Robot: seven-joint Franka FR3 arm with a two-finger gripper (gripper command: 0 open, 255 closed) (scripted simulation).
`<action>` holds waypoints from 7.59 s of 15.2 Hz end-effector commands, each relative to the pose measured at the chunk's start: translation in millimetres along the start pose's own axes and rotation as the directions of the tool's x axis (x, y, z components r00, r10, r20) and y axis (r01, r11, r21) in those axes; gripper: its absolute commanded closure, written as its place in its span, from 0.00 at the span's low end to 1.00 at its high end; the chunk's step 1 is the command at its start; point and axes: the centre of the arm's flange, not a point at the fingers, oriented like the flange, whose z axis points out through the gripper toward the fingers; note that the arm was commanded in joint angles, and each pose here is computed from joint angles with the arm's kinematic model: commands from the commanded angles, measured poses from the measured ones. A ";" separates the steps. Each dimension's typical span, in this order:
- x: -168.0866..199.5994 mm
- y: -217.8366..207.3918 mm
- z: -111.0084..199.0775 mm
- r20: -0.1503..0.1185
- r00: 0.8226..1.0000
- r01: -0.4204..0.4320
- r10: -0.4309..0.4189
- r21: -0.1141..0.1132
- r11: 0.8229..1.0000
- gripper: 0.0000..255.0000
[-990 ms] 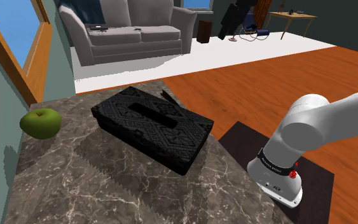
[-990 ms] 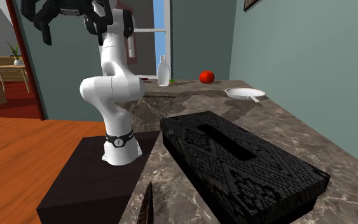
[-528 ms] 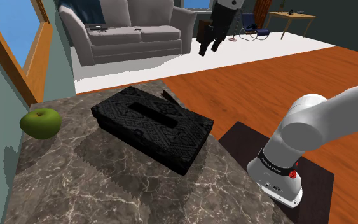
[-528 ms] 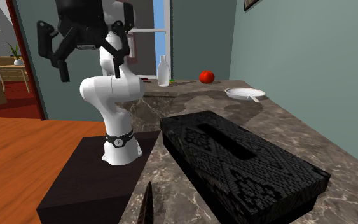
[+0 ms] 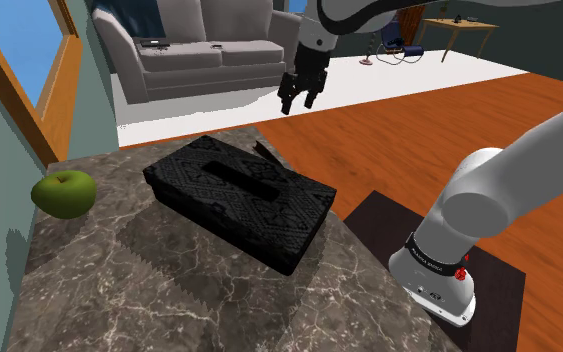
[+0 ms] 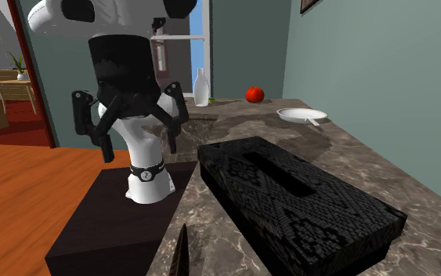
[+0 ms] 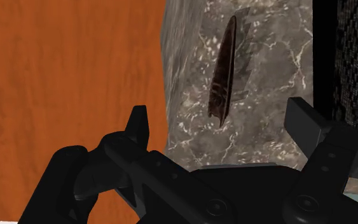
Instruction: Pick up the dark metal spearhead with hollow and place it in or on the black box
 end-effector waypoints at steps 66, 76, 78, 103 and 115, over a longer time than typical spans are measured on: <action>68.0 -47.2 -27.2 0.087 0.991 -0.106 0.103 0.022 0.994 1.00; -1.8 -159.2 -31.6 0.087 0.991 -0.106 0.103 0.022 0.994 1.00; -15.7 -181.6 -32.5 0.087 0.991 -0.106 0.103 0.022 0.994 1.00; -41.8 -231.2 33.1 0.444 0.896 -0.021 0.017 0.002 1.000 0.00; -59.6 -231.7 68.9 0.444 0.896 -0.021 0.017 0.002 1.000 0.00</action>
